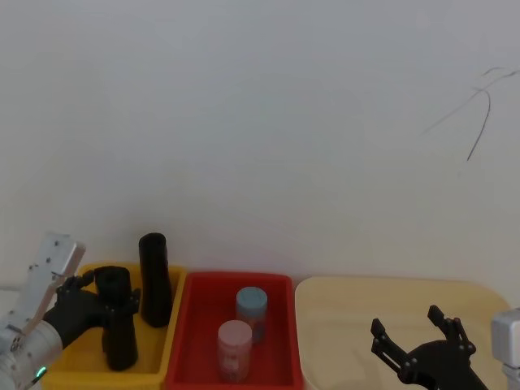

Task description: Pick up the garbage bag with the one hand and transfer it to the other hand.

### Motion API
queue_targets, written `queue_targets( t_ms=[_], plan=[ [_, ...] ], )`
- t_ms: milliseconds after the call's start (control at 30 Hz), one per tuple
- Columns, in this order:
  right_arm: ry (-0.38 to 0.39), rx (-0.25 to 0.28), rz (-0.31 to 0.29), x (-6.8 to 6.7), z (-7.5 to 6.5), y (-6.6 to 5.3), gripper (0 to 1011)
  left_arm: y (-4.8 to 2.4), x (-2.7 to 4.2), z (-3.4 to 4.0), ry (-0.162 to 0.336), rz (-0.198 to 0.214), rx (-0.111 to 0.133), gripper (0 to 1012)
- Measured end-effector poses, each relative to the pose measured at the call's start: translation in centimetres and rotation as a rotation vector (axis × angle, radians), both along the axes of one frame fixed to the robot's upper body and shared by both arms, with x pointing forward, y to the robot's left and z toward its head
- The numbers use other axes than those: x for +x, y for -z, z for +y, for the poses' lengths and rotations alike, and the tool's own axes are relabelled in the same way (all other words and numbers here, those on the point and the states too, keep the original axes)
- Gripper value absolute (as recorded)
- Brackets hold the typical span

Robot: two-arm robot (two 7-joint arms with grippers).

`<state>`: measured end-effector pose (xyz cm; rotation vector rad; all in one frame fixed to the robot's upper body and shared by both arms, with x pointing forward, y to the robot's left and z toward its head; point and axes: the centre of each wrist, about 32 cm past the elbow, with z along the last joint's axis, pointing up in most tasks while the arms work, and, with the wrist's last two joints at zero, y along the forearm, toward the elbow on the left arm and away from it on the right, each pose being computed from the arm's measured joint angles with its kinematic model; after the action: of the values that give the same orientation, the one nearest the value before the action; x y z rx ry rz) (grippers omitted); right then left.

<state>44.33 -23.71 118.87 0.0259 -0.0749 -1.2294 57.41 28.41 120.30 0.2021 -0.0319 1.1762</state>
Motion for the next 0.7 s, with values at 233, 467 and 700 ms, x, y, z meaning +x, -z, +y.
queue_targets(
  t_ms=[233,467,700],
  plan=[
    [0.000,0.000,0.000,0.00,0.00,0.00,1000,-0.06,0.26,-0.32,0.005,-0.001,-0.001,1002],
    [0.000,0.000,0.000,0.00,0.00,0.00,1000,-0.13,0.40,-0.57,0.013,0.006,-0.002,1002],
    [0.000,0.000,0.000,0.00,0.00,0.00,1000,-0.15,0.46,-0.74,0.019,0.013,-0.002,926]
  ],
)
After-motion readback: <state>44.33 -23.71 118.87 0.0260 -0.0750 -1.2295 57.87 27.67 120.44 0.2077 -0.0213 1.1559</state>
